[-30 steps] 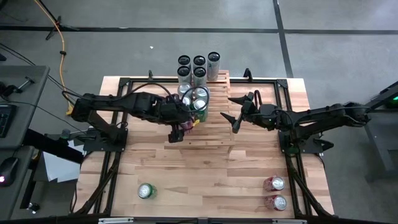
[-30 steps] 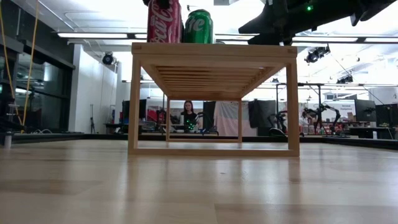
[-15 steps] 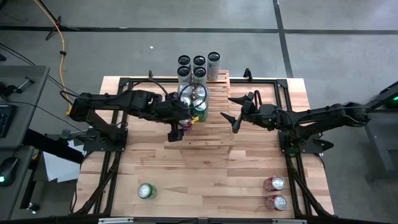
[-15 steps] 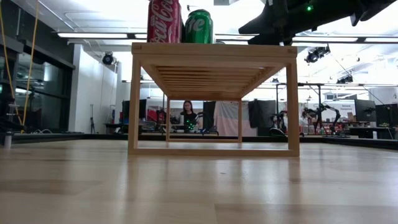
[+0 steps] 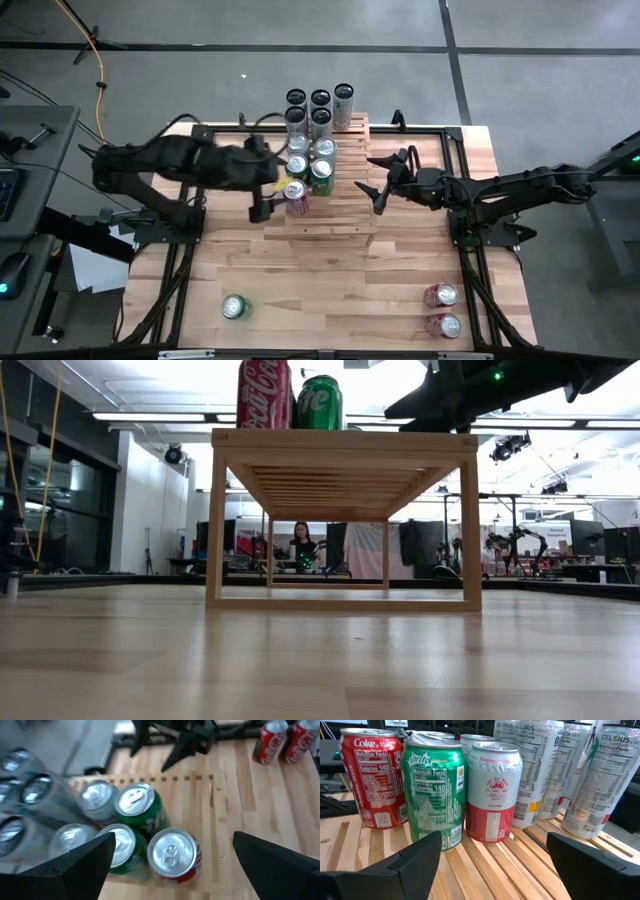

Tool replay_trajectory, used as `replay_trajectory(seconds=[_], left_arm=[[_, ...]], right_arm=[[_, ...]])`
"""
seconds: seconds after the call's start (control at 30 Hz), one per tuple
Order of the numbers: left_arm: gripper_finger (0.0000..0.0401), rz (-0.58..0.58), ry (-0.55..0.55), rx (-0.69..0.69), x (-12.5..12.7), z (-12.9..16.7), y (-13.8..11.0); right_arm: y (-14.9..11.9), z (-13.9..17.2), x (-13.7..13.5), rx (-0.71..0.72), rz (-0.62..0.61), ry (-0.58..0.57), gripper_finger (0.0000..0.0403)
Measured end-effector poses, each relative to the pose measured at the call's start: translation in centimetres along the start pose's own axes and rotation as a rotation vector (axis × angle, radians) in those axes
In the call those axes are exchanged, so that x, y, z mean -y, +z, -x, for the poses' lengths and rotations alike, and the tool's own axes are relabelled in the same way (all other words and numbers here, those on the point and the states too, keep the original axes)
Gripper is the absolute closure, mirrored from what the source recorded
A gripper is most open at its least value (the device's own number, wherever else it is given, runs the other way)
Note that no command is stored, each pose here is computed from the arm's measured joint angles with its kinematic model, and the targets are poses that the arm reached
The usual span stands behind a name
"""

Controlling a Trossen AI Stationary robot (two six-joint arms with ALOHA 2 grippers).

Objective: Place canned beverage on shelf
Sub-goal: Put the top red soda can aligned with the other red soda can on the shelf

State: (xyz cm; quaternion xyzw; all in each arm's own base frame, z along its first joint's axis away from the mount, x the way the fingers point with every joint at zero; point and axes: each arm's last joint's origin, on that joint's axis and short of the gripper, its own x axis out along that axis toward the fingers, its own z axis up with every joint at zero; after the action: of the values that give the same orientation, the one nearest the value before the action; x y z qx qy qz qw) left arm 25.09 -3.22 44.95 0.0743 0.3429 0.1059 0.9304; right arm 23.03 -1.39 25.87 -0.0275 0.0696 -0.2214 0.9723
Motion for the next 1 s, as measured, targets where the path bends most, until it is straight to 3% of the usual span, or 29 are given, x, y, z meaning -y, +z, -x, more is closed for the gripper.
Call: replay_trajectory(seconds=[0.23, 0.53, 0.67, 0.87, 1.0], left_arm=[[0.0006, 0.027, 0.048, 0.24, 0.9, 2.1, -5.3], [0.0006, 0.102, 0.047, 0.56, 1.2, -0.7, -15.2], [0.0006, 0.117, 0.009, 0.7, 1.2, -1.4, -18.3], [0.0006, 0.115, -0.003, 0.745, 1.2, -2.1, -21.4], [0.0006, 0.05, -0.094, 0.759, 1.5, -2.4, -22.4]], right_arm=[[0.0, 0.0, 0.0, -0.002, 0.001, 0.0, 0.0057], [0.1, 0.0, 0.0, 0.012, -0.006, 0.0, 0.0057], [0.1, 0.0, 0.0, 0.013, -0.006, 0.0, 0.0057], [0.2, 0.0, 0.0, 0.015, -0.007, 0.0, 0.0057], [0.2, 0.0, 0.0, 0.017, -0.008, -0.001, 0.0057]])
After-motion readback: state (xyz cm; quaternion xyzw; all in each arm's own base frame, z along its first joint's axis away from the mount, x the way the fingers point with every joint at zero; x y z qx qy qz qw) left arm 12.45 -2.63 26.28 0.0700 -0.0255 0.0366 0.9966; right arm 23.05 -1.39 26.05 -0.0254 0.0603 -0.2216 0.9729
